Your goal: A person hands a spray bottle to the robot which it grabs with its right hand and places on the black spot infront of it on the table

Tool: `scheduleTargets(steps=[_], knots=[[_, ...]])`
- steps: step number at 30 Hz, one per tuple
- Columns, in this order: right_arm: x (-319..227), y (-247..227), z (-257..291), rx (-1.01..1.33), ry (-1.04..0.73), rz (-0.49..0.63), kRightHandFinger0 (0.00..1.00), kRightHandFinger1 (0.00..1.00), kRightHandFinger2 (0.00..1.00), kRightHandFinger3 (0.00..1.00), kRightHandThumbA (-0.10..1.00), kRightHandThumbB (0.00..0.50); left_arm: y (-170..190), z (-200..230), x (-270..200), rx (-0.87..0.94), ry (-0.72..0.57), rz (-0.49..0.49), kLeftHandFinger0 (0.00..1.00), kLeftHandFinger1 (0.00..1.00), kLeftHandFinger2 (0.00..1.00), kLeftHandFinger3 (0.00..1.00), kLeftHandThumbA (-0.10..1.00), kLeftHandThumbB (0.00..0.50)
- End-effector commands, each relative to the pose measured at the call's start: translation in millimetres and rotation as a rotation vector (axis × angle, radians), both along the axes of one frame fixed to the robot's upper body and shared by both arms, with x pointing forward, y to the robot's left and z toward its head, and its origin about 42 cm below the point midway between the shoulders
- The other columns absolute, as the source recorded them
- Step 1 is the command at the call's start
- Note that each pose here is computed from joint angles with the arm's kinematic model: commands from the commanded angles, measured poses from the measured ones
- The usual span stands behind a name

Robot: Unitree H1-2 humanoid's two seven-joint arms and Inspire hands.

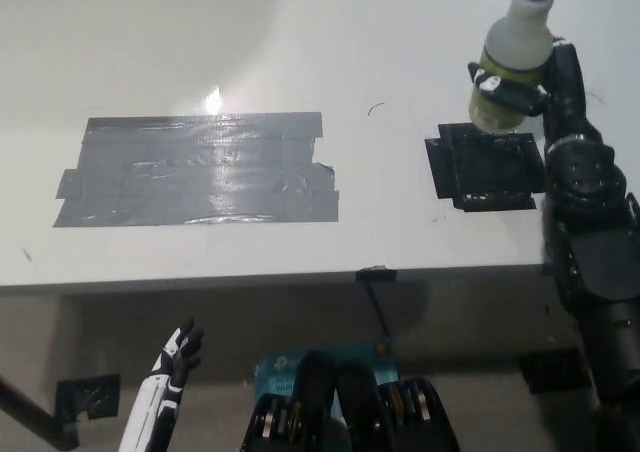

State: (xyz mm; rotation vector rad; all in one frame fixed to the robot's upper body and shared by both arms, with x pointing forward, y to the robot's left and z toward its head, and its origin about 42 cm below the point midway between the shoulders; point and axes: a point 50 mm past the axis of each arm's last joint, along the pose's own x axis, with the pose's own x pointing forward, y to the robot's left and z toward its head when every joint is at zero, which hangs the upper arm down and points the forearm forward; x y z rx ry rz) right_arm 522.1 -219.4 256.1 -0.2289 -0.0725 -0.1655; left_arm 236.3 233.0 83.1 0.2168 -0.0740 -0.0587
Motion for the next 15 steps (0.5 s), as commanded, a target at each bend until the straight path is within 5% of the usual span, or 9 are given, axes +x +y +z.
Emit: scheduleTargets(steps=[1,15], knots=[[5,3,35,0.034,-0.182,0.01,0.0,0.06,0.22,0.0,0.53,0.42,4,11,0,-0.006,-0.044,0.003,1.0,1.0,1.0,1.0,1.0,0.001],[2,29,9,0.068,-0.157,0.017,0.0,0.01,0.19,0.0,0.55,0.375,5,13,3,-0.01,-0.053,0.0,1.0,1.0,1.0,1.0,1.0,0.008]])
